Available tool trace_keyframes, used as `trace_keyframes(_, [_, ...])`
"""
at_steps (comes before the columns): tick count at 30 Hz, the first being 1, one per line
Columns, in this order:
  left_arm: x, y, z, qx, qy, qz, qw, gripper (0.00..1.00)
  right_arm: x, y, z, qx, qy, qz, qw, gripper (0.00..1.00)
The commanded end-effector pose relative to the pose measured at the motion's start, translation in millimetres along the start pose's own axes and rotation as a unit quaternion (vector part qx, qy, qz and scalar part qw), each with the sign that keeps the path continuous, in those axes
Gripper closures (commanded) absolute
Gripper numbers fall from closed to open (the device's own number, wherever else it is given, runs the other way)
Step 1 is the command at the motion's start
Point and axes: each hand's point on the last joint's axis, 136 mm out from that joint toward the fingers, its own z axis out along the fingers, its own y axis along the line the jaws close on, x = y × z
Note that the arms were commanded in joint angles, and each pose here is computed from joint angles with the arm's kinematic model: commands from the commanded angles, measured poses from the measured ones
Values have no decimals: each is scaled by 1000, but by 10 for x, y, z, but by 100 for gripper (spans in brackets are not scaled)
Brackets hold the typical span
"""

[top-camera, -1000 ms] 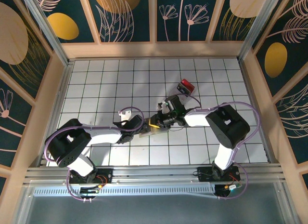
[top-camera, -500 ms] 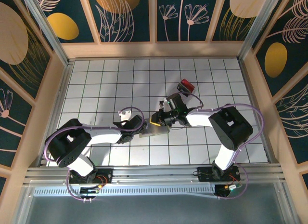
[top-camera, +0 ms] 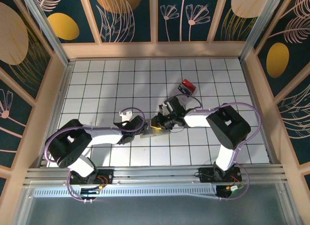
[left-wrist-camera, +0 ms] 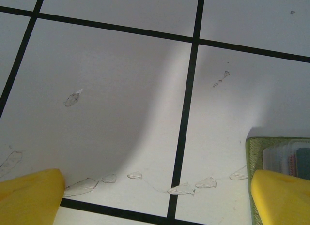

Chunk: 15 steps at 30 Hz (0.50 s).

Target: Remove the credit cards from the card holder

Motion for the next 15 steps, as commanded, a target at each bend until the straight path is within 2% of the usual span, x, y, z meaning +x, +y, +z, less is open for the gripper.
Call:
trace_keyframes(1, [262,182,50,-26,46,21,998,1,-57,13,30,4,-5,-3,1000,74])
trace_keyframes(7, [266,178,51,-25,47,20,998,1,-72,115,32,-19,-5,-7,1000,78])
trace_keyframes(15, [272,165,55,-22,48,19,998,1,-88,186,47,-35,-3,-10,999,78])
